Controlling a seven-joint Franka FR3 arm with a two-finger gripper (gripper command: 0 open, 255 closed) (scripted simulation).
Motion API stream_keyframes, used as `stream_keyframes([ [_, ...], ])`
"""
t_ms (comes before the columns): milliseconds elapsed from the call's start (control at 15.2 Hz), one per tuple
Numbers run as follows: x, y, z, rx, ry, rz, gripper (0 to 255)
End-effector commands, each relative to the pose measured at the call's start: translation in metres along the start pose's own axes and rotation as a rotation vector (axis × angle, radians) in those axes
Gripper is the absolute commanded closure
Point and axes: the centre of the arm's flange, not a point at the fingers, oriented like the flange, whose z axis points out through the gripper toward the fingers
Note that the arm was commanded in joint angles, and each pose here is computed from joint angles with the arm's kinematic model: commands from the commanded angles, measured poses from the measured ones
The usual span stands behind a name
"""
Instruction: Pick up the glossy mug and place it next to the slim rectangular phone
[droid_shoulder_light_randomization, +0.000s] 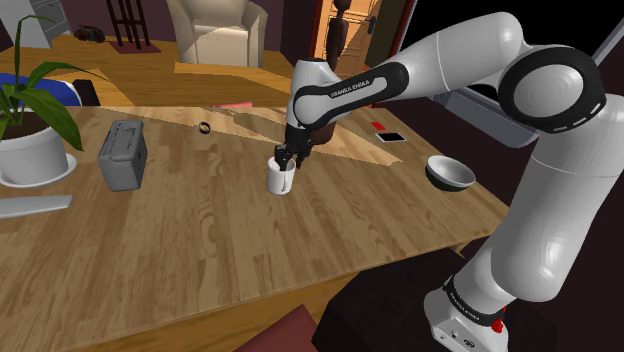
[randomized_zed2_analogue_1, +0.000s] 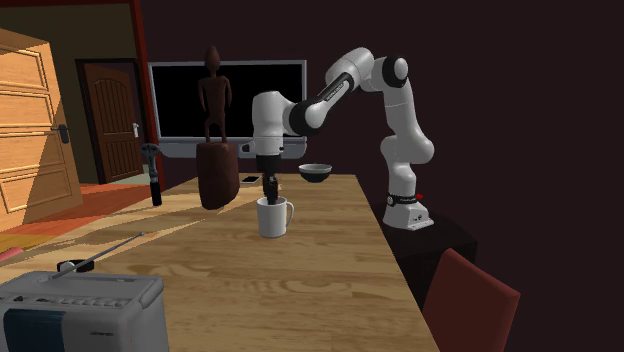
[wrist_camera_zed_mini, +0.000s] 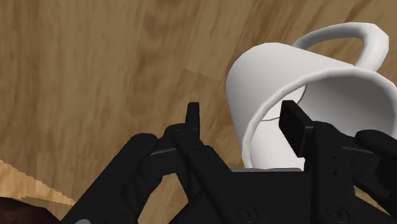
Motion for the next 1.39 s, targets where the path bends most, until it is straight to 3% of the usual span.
stream_keyframes([
  [0, 0.0, 0.0, 0.0, 0.0, 0.0, 0.0, 255],
  [528, 0.0, 0.0, 0.0, 0.0, 0.0, 0.0, 255],
  [1320, 0.001, -0.004, -0.063, 0.0, 0.0, 0.0, 255],
])
